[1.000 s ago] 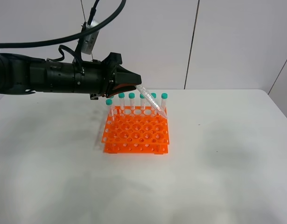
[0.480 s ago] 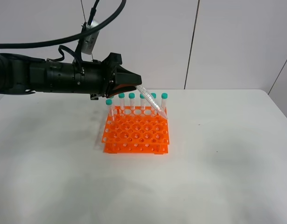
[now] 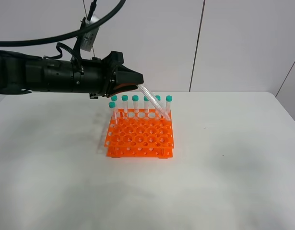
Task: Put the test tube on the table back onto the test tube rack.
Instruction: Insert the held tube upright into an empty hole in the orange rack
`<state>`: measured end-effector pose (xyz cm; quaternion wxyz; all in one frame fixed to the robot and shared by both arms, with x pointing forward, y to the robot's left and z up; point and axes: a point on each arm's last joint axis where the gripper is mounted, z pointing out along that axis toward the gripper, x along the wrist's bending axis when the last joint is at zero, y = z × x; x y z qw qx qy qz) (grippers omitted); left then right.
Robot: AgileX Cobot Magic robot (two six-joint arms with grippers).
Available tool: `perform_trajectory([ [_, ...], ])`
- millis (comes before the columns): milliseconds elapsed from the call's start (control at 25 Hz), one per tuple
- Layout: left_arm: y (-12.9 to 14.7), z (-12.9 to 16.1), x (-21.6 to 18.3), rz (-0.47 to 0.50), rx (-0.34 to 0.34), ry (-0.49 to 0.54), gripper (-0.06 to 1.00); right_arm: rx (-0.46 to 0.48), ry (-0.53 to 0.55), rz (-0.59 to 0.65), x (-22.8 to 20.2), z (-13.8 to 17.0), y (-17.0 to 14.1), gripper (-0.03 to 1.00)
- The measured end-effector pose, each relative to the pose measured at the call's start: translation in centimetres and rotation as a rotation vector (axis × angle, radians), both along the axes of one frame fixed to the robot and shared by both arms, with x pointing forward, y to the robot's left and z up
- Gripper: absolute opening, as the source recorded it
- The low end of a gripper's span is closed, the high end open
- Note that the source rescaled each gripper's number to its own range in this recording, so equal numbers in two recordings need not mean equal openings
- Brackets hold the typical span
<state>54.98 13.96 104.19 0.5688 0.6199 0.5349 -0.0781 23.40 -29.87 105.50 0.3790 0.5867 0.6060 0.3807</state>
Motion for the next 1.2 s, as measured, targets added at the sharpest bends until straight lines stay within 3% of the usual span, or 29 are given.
perform_trajectory([
  [280, 1.9, 2.9, -0.7, 0.128, 0.164, -0.164, 0.0, 0.0, 0.0, 0.0, 0.0, 0.0, 0.0, 1.0],
  [520, 3.5, 4.2, -1.1, 0.201, 0.392, -0.322, 0.0, 0.0, 0.0, 0.0, 0.0, 0.0, 0.0, 1.0],
  [640, 2.7, 5.2, -2.1, 0.19, 0.514, -0.437, 0.0, 0.0, 0.0, 0.0, 0.0, 0.0, 0.0, 1.0],
  [800, 0.1, 5.9, -3.8, 0.103, 0.579, -0.552, 0.0, 0.0, 0.0, 0.0, 0.0, 0.0, 0.0, 1.0],
  [960, -1.7, 4.9, -4.0, 0.043, 0.597, -0.545, 0.0, 0.0, 0.0, 0.0, 0.0, 0.0, 0.0, 1.0],
  [1200, -2.8, 3.0, -1.6, -0.011, 0.658, -0.443, 0.0, 0.0, 0.0, 0.0, 0.0, 0.0, 0.0, 1.0],
])
